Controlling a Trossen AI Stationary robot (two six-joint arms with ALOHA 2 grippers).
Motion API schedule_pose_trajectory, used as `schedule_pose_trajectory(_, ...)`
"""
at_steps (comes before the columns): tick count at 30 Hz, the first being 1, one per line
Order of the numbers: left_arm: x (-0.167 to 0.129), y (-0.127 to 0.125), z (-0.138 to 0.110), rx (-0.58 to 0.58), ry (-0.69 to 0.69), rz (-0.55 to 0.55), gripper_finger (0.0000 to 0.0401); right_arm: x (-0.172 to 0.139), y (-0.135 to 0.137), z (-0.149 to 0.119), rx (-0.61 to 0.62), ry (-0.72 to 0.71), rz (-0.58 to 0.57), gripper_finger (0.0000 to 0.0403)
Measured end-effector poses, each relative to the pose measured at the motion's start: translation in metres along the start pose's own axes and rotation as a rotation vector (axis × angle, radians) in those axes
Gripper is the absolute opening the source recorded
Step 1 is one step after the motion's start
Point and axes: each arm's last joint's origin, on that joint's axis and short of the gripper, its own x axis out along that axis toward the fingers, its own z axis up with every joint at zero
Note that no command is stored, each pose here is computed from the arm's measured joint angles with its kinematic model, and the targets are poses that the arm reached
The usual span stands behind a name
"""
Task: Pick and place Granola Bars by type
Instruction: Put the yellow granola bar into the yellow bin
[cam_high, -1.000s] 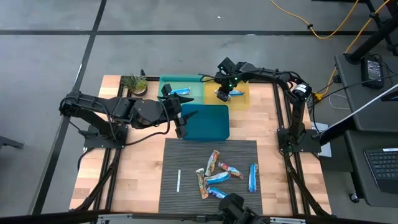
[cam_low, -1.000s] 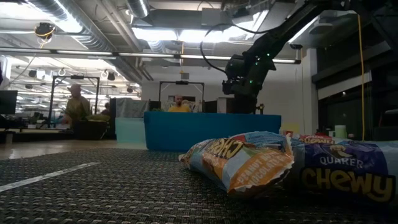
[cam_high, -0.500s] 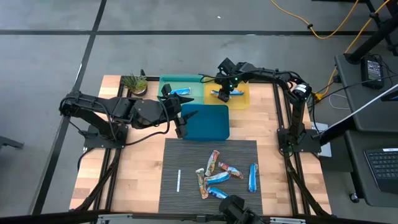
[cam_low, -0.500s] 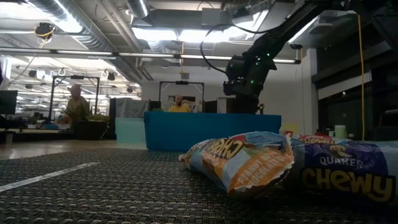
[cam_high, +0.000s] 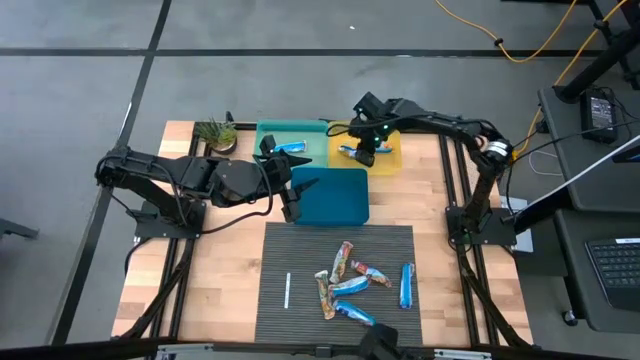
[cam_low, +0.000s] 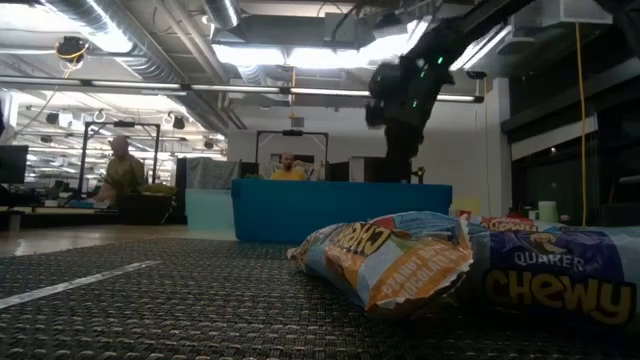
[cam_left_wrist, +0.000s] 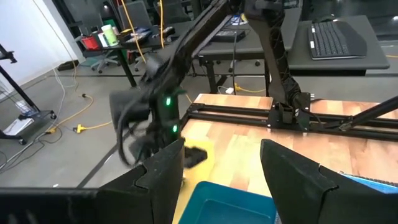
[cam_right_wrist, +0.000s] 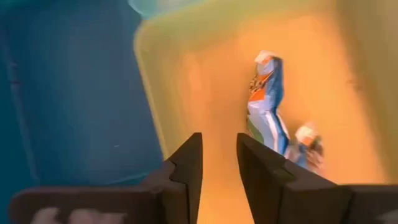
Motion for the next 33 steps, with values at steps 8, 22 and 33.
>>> schedule_pose_trajectory(8, -0.001, -0.002, -0.001, -0.004, 0.014, -0.056, 0.0205, -0.077, 0.035, -0.003, -0.089, -0.149, -0.034, 0.0084)
schedule_pose_trajectory(22, 0.026, -0.045, -0.034, 0.087, 0.225, -0.361, 0.0205, -0.204, 0.106, -0.05, -0.224, -0.463, -0.183, 0.0066)
schedule_pose_trajectory(33, 0.06, -0.094, -0.082, 0.256, 0.424, -0.46, 0.0205, -0.231, 0.132, -0.106, -0.203, -0.572, -0.198, 0.0056)
